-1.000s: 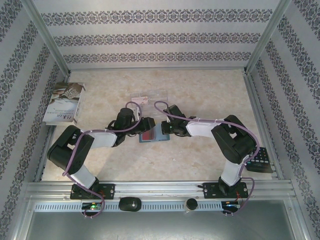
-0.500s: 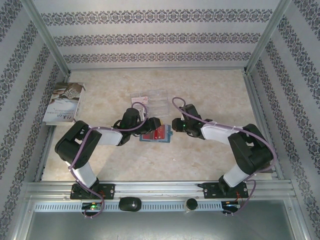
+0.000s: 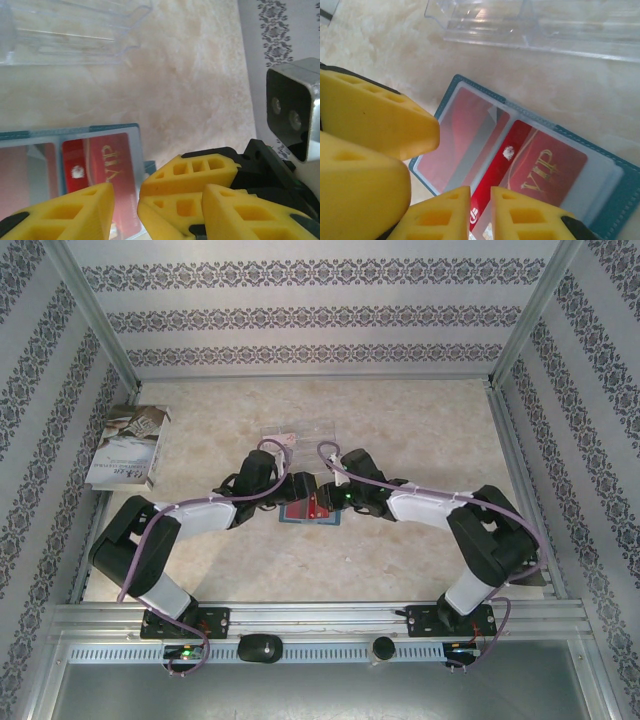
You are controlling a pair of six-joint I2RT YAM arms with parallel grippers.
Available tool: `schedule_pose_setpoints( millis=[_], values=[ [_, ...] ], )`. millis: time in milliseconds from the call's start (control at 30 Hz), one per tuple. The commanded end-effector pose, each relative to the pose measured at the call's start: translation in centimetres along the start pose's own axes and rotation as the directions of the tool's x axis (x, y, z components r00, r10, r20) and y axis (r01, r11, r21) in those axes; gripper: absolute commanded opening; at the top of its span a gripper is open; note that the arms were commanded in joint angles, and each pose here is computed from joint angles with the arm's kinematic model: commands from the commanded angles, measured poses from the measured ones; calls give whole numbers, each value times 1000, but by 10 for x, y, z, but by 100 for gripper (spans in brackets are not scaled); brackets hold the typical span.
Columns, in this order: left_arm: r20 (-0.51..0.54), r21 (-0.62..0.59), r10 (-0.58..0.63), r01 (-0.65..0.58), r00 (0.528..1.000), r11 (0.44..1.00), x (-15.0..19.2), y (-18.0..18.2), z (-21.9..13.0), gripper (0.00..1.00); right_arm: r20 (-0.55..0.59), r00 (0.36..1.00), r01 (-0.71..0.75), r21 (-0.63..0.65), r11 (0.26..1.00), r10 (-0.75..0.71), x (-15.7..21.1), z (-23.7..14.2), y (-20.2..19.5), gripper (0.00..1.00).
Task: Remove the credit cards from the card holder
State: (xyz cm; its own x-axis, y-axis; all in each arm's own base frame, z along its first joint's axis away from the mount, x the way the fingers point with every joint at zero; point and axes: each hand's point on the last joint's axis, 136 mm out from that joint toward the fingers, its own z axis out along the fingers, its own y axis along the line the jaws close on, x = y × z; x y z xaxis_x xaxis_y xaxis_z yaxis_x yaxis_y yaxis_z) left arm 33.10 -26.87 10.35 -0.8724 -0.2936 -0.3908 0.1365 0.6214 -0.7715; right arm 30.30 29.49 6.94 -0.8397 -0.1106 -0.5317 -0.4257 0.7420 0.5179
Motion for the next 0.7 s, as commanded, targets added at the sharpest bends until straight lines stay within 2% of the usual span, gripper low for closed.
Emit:
schedule_pose_setpoints(
  millis=[0, 233, 467, 667],
  values=[
    [-32, -29, -13, 12, 999, 1000, 9, 16, 2, 49, -44, 999, -32, -20, 999, 31, 6, 10, -7, 15],
    [-64, 13, -56, 57, 996, 998, 16, 19, 13, 49, -93, 990, -101, 93, 991, 110, 35, 25, -42, 7],
    [-87, -4, -76, 76, 993, 997, 22, 26, 20, 44, -97, 982, -146, 131, 980, 160, 49, 32, -55, 2],
    [-75, -137, -88, 77, 993, 988, 25, 47, 15, 41, -75, 981, -167, 151, 974, 179, 52, 31, -60, 0]
  ],
)
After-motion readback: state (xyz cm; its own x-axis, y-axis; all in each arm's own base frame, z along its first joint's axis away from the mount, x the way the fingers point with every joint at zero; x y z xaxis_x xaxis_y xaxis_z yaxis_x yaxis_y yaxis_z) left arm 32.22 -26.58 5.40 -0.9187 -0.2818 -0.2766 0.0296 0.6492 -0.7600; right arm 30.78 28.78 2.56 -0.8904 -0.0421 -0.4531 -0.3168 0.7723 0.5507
